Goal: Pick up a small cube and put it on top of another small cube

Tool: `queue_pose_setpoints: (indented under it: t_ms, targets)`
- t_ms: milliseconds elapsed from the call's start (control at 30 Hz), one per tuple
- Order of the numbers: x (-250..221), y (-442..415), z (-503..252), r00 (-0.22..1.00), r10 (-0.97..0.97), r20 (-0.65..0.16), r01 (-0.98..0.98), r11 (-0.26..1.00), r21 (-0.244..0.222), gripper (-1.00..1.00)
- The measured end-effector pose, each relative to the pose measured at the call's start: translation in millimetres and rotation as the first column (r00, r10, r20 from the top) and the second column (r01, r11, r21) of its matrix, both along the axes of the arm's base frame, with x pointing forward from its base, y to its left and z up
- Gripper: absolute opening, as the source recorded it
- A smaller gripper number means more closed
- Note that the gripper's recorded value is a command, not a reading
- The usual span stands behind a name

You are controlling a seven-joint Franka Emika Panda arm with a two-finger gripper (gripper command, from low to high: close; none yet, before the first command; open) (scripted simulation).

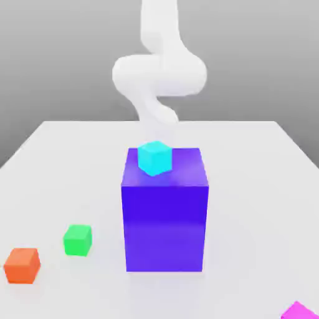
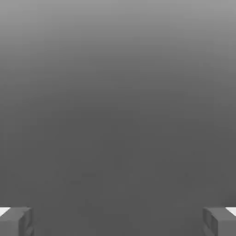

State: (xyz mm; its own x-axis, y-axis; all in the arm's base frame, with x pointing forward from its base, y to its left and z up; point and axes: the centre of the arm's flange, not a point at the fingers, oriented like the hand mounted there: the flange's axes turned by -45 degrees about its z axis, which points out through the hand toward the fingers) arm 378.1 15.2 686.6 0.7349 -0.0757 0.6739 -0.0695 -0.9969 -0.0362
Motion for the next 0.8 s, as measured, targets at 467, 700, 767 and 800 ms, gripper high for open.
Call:
queue_pose_setpoints:
  t_ms: [467, 700, 767, 800]
  targets:
    - [135, 90, -184, 0.907, -0.287, -0.308, 0.327, 0.941, 0.089, 0.00]
    - [163, 140, -294, 0.805, -0.391, -0.446, 0.476, 0.875, 0.093, 0.00]
    - [166, 153, -326, 0.768, -0.420, -0.484, 0.520, 0.849, 0.089, 0.00]
    - [167, 159, -342, 0.747, -0.434, -0.503, 0.543, 0.835, 0.086, 0.00]
